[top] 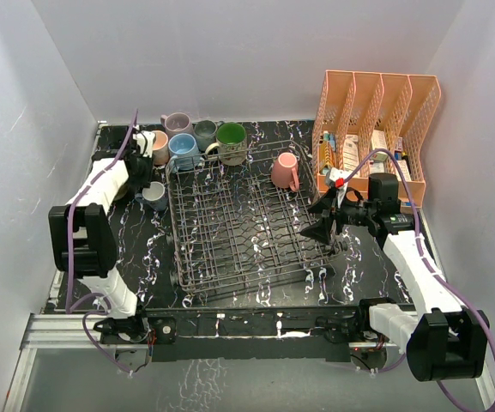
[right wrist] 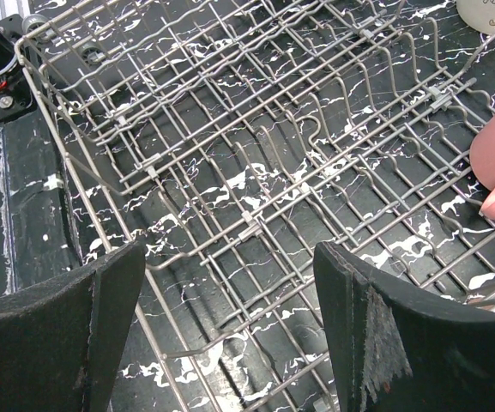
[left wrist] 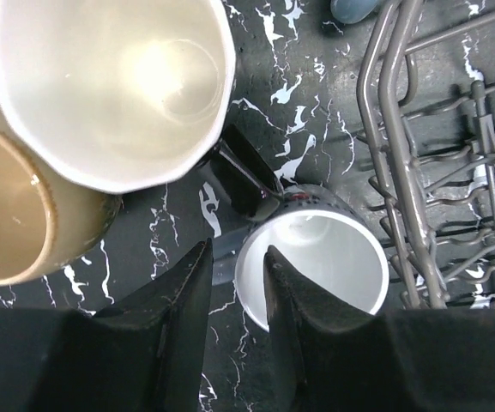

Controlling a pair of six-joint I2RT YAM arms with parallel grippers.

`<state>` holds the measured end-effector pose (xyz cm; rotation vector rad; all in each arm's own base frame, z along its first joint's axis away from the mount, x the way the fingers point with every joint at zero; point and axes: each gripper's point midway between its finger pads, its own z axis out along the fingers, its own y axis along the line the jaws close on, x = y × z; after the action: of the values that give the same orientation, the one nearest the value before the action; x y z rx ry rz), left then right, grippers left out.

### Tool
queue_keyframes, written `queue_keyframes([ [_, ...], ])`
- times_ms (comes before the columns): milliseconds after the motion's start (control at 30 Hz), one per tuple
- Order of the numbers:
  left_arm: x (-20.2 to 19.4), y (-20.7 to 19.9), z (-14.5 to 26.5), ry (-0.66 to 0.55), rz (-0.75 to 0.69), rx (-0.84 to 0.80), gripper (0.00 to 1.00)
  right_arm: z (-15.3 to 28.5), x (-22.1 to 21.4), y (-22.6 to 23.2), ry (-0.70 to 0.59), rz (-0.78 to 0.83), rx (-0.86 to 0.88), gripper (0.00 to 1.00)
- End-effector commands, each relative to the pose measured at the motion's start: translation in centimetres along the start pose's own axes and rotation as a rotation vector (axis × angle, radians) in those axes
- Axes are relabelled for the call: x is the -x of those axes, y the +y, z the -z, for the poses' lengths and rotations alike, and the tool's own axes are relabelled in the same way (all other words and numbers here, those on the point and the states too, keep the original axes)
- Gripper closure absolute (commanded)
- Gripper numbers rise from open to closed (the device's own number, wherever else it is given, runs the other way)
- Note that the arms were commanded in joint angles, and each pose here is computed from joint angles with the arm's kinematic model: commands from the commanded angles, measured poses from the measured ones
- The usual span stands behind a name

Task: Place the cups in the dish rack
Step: Pick up the cup at the center of the board.

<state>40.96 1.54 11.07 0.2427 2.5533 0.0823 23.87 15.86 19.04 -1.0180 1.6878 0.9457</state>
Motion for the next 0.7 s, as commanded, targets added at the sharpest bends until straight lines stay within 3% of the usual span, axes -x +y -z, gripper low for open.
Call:
queue_keyframes([
  [0, 1.0, 0.5, -0.1, -0.001, -0.036, -0.005, 0.72, 0.0, 0.8, -0.2, -0.031, 0.035, 0.008, 0.18],
  [300, -0.4, -0.3, -2.0, 0.06, -0.02, -0.043, 0.74, 0.1, 0.6, -0.3, -0.033, 0.027, 0.003, 0.18],
  [667, -2.1, 0.0, -1.4, 0.088, 0.025, 0.001, 1.0, 0.0, 0.2, -0.4, -0.03, 0.021, 0.001, 0.18],
])
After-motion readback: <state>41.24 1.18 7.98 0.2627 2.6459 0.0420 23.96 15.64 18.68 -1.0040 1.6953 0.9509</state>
